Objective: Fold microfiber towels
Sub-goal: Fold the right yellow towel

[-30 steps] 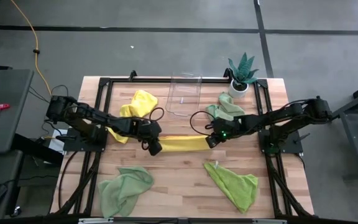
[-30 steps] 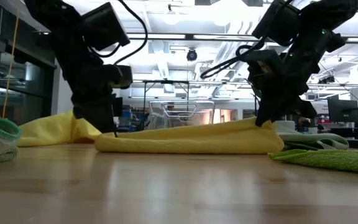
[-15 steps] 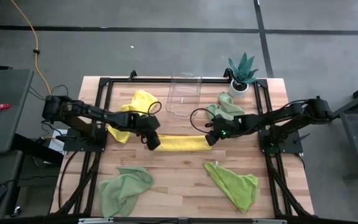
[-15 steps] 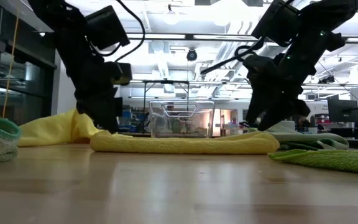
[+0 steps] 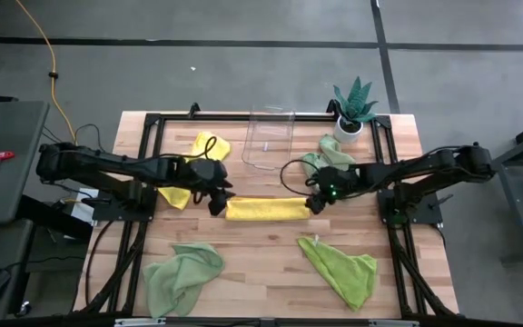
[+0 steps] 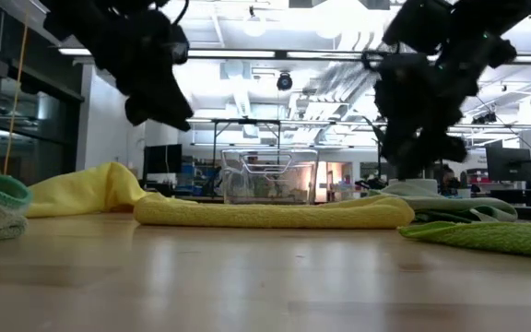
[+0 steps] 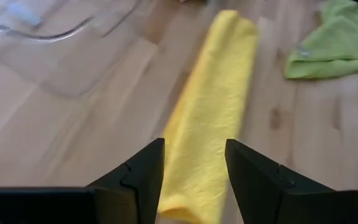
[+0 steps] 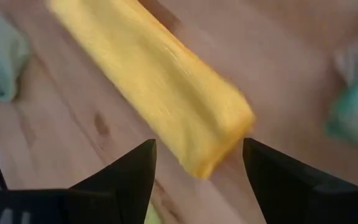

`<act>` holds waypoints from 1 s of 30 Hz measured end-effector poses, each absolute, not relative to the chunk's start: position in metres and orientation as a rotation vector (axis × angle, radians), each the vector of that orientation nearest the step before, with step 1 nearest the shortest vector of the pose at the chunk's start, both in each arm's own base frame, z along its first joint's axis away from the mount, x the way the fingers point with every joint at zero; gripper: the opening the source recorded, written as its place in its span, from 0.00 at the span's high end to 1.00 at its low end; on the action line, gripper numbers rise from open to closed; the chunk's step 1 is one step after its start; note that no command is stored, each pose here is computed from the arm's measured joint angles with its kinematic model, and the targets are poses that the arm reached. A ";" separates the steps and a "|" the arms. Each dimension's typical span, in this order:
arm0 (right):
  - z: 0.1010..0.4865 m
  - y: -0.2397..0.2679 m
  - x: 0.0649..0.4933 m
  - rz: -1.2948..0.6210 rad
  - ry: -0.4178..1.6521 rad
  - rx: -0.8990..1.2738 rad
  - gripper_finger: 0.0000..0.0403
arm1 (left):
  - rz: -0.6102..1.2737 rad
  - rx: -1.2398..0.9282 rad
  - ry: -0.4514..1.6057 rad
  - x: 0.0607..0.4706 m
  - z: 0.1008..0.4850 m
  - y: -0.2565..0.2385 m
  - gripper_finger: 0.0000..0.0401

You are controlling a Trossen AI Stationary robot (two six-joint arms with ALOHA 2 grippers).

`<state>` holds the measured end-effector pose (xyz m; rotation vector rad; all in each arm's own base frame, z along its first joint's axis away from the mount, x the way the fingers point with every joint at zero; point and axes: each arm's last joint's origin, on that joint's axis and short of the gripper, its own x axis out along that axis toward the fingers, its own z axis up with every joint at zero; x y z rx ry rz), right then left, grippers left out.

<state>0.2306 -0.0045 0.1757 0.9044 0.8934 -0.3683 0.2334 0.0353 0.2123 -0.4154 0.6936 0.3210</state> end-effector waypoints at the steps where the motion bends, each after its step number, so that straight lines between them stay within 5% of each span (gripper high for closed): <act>1: 0.171 -0.003 0.229 -0.397 0.910 0.958 0.42 | 0.317 -0.401 0.695 0.235 0.211 0.032 0.60; 12: 0.130 -0.003 0.216 -0.531 0.800 1.243 0.42 | 0.368 -0.441 0.827 0.250 0.168 0.016 0.60; 30: 0.118 -0.002 0.227 -0.498 0.783 1.274 0.42 | 0.416 -0.412 1.021 0.257 0.124 0.015 0.60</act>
